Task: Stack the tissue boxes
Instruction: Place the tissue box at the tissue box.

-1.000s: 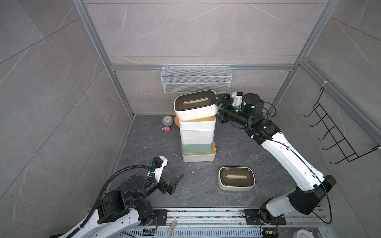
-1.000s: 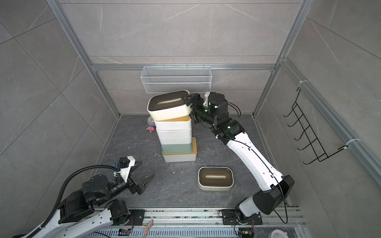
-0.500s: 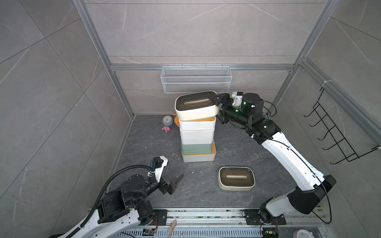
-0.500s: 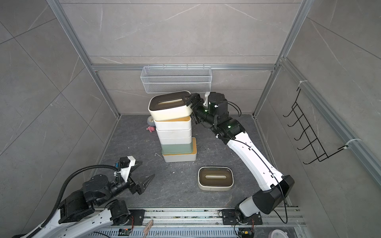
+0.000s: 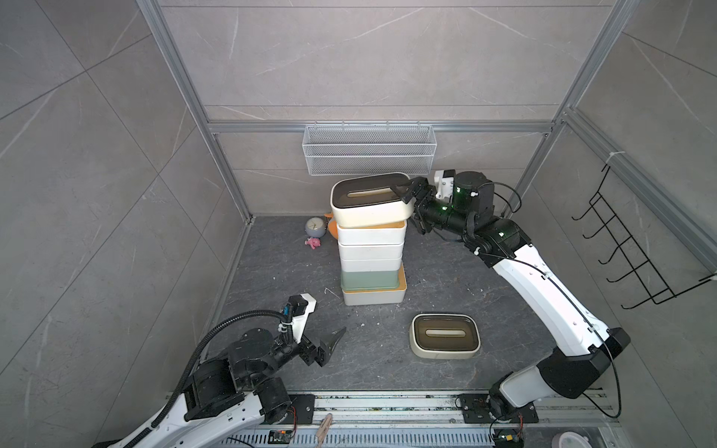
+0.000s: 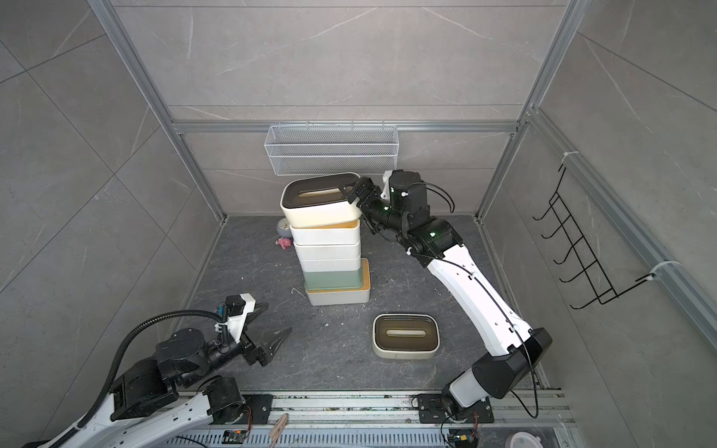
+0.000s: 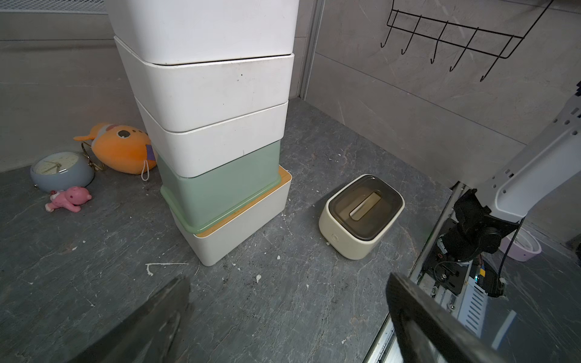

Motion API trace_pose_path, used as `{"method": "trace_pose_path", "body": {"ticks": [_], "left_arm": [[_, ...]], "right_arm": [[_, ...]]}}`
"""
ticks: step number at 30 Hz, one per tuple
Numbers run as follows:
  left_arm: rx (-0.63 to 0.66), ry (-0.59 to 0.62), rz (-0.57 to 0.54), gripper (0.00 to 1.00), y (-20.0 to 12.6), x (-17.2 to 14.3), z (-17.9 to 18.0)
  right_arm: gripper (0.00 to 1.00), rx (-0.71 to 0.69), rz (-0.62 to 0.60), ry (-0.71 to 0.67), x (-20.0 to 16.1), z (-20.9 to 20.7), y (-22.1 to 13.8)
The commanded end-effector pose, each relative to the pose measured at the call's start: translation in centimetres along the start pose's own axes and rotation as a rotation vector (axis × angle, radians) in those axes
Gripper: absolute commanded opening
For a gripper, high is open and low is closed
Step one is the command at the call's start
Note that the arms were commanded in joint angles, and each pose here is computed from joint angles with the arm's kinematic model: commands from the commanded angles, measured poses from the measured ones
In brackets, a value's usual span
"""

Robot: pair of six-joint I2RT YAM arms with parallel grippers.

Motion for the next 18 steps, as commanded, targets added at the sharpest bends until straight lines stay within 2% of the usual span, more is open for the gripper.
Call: {"method": "trace_pose_path", "body": {"ticks": [1,18], "left_arm": [[-0.013,-0.013,-0.028,0.99,0.22,0.54,-0.25],[-0.012,-0.012,-0.023,0.99,0.31,0.5,-0.26]], "right_arm": [[0.94,0.006,0.015,-0.096,0.37,0.72,-0.02],[0.96,-0.074,0.02,-0.221,0.84,0.57,-0.01]]}}
Point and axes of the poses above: each gripper's point midway between its finger pads, its own y axis out along the fingers, its own z axis along the line the jaws close on, x = y × z, the point moved 8 cm from there along -y, back along the fingers, and after that the axes turned 8 degrees about -y, right-handed, at the moved point
